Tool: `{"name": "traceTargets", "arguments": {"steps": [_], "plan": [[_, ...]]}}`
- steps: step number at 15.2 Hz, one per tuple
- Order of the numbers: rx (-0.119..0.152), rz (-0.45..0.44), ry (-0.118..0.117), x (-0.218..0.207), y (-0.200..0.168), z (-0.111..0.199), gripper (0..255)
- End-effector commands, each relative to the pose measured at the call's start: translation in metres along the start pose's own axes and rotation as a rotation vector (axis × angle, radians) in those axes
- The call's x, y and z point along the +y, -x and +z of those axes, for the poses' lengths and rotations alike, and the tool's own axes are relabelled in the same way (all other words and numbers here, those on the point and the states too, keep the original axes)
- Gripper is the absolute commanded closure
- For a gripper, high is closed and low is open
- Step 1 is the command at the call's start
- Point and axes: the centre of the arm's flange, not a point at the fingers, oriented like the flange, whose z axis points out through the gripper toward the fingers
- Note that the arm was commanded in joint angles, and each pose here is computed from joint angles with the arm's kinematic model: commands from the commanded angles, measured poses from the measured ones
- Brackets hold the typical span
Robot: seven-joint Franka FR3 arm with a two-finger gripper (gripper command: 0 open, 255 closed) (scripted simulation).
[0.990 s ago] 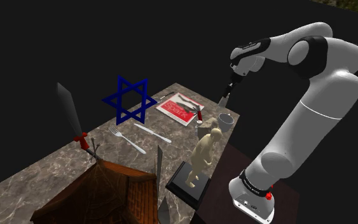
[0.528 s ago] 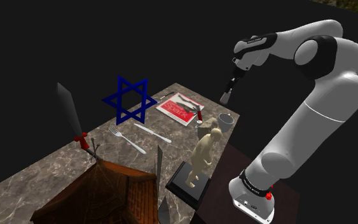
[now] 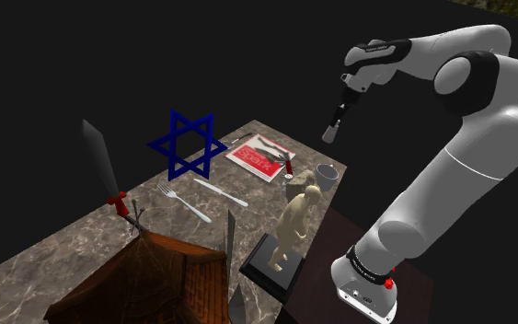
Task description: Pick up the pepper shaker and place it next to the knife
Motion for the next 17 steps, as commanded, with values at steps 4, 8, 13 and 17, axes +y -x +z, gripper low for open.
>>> {"name": "traceTargets", "arguments": {"steps": [4,8,13,17], "plan": [[0.0,0.0,0.0,-0.003,-0.002,-0.022,255],[0.0,0.0,0.0,-0.054,-0.013,-0.017,255],[0.0,0.0,0.0,-0.118,-0.027,-0.011,255],[0.0,0.0,0.0,-0.169,-0.038,-0.005,255]]}}
